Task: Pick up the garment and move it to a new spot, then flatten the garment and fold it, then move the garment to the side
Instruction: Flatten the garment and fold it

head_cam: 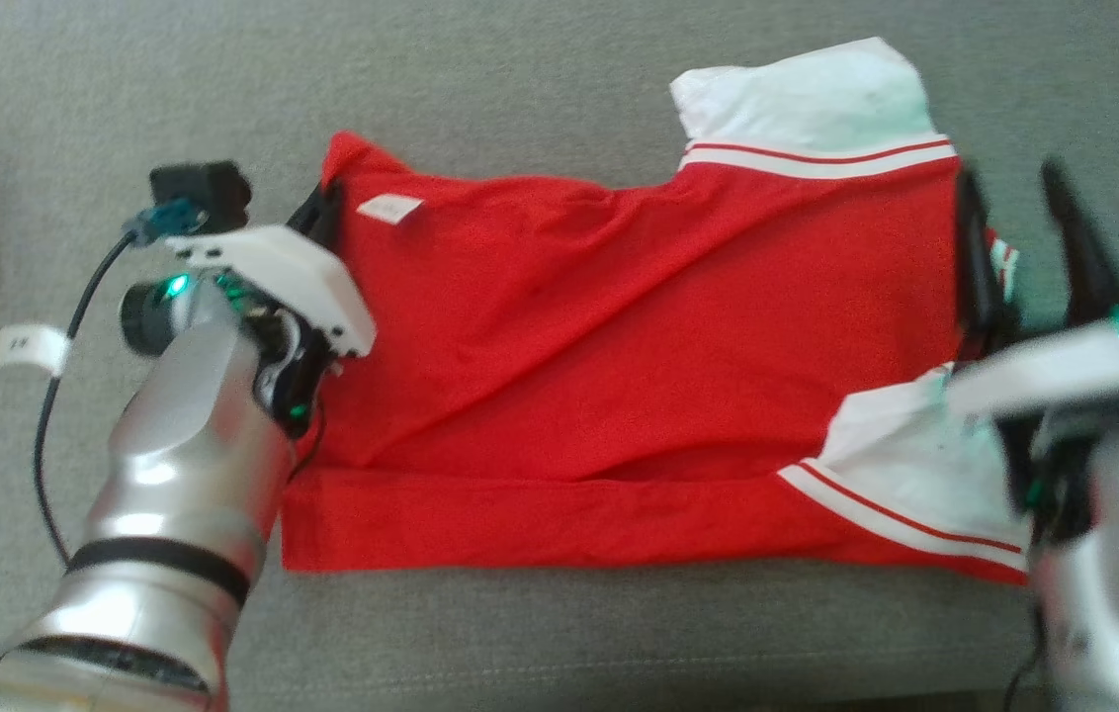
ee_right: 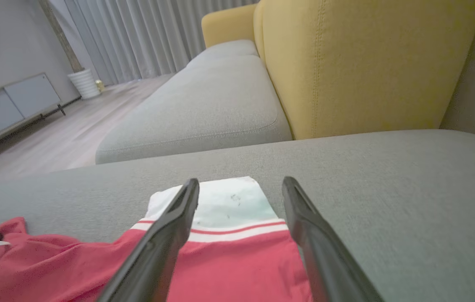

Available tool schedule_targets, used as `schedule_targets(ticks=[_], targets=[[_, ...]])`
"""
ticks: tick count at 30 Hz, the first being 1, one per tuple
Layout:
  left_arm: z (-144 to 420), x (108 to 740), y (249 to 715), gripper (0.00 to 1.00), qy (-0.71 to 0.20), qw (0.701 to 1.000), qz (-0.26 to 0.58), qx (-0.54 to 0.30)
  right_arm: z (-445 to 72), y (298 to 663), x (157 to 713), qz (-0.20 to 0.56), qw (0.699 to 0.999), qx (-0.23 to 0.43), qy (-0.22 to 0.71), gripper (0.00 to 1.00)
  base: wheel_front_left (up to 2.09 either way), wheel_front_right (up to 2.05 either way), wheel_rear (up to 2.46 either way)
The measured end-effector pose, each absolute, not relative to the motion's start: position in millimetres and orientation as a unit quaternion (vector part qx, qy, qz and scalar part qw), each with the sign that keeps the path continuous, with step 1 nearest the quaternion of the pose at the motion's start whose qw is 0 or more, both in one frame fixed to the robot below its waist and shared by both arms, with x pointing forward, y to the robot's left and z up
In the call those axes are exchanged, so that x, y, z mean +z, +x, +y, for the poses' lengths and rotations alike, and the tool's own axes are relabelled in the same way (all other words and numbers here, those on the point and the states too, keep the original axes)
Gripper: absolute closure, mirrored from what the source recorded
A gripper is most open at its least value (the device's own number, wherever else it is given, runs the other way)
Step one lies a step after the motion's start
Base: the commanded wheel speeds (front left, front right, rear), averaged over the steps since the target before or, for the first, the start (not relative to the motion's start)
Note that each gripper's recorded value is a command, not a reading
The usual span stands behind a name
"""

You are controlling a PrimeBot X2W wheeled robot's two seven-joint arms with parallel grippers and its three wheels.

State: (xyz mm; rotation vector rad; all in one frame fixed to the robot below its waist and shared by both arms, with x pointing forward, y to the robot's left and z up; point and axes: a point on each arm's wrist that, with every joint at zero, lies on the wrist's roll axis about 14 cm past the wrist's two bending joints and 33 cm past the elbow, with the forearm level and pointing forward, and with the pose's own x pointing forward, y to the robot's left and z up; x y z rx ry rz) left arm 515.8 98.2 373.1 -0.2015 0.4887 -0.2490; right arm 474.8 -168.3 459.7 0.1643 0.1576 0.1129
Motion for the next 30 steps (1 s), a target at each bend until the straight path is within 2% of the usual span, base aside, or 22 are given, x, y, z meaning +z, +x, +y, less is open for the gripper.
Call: schedule_targets(ticks=[5,10,16,23,24,25,26,30], targets=[[93.5,379.1,528.1,1.0,-0.099,0.96,0.226,-0.131,-168.8,532.8,450.1,0.109,0.99,0.073,0.053,0.0,0.0,0.0,0.0],[100.6,380.6,535.8,1.0,-0.095,0.963,0.217,-0.128,-162.2,577.8,421.6,0.182,0.979,0.084,0.036,0.0,0.0,0.0,0.0],[104.0,374.0,531.1,1.0,-0.105,0.961,0.223,-0.128,-142.5,581.7,366.5,0.296,0.949,0.108,0.006,0.0,0.0,0.0,0.0],[101.4,371.5,527.4,1.0,-0.116,0.959,0.224,-0.131,-142.1,591.5,360.1,0.338,0.935,0.106,0.003,0.0,0.0,0.0,0.0],[101.0,371.3,526.9,1.0,-0.118,0.958,0.225,-0.131,-141.4,590.0,358.6,0.345,0.932,0.108,0.003,0.06,0.0,0.0,0.0],[101.2,371.6,526.5,1.0,-0.119,0.959,0.224,-0.13,-140.8,588.3,357.5,0.35,0.93,0.11,0.004,0.69,0.0,0.0,0.0],[101.5,371.3,525.9,1.0,-0.12,0.959,0.224,-0.129,-140.6,587.6,358.1,0.352,0.929,0.111,0.005,1.0,0.0,0.0,0.0],[101.4,371.2,523.6,1.0,-0.12,0.958,0.225,-0.127,-139.3,583.7,360.5,0.36,0.926,0.117,0.01,1.0,0.0,0.0,0.0]])
